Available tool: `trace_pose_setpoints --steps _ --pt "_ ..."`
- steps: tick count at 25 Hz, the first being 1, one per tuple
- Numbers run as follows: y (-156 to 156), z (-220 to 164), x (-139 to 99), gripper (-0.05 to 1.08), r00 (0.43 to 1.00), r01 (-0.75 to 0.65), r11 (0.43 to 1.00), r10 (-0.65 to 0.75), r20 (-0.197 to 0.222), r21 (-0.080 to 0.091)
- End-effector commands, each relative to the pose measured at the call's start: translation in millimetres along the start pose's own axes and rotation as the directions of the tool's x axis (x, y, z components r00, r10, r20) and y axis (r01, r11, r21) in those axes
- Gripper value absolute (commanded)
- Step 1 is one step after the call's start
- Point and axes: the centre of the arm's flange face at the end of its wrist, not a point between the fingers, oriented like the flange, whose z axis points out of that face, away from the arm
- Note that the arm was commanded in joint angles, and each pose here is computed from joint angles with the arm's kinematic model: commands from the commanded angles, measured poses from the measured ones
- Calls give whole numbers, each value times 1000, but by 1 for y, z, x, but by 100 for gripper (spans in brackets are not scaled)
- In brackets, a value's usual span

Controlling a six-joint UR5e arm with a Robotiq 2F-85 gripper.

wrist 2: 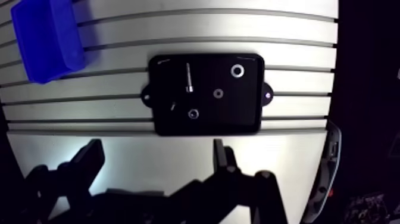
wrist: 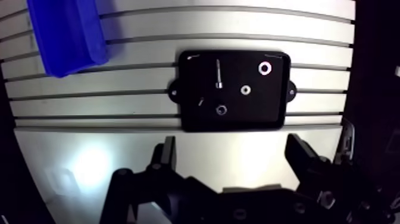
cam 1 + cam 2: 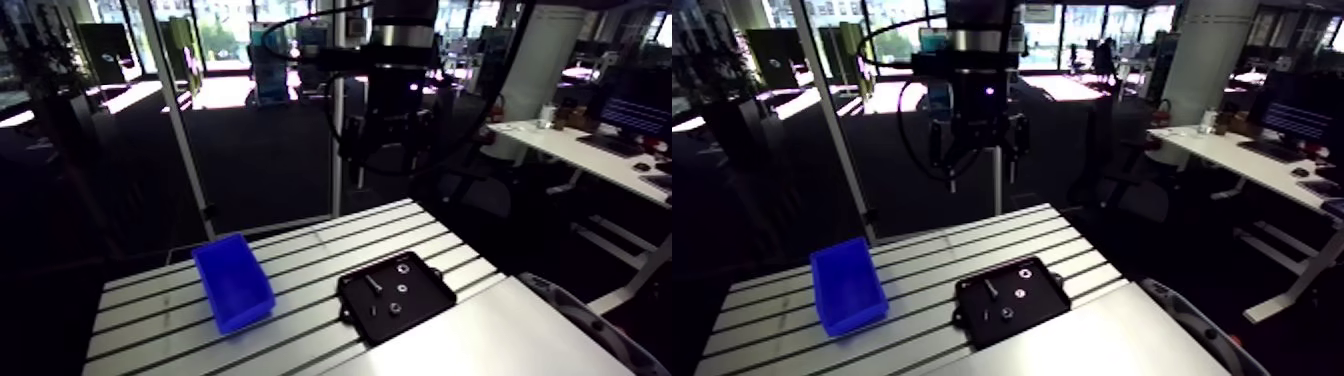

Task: Pick up the M10 bolt from the tray and put it into the blue bin.

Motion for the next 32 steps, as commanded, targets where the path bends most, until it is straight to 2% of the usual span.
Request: trace_pose_setpoints --steps 1,4,6,12,15,20,26,28,32 --pt "0 29 3 1 1000 2 1000 -2 16 7" --pt "2 49 10 1 999 4 1000 -5 34 16" --pt "5 58 17 1 1000 6 1000 -6 27 10" --pt "13 90 36 1 999 27 999 -28 45 22" --pt "15 103 41 1 998 31 999 -32 45 22" --pt "12 121 44 1 997 35 999 -37 75 31" --pt "7 141 33 1 994 23 999 -27 102 41" --pt "7 145 31 1 995 20 999 -24 101 39" --pt "5 151 28 1 994 18 1000 -20 105 21"
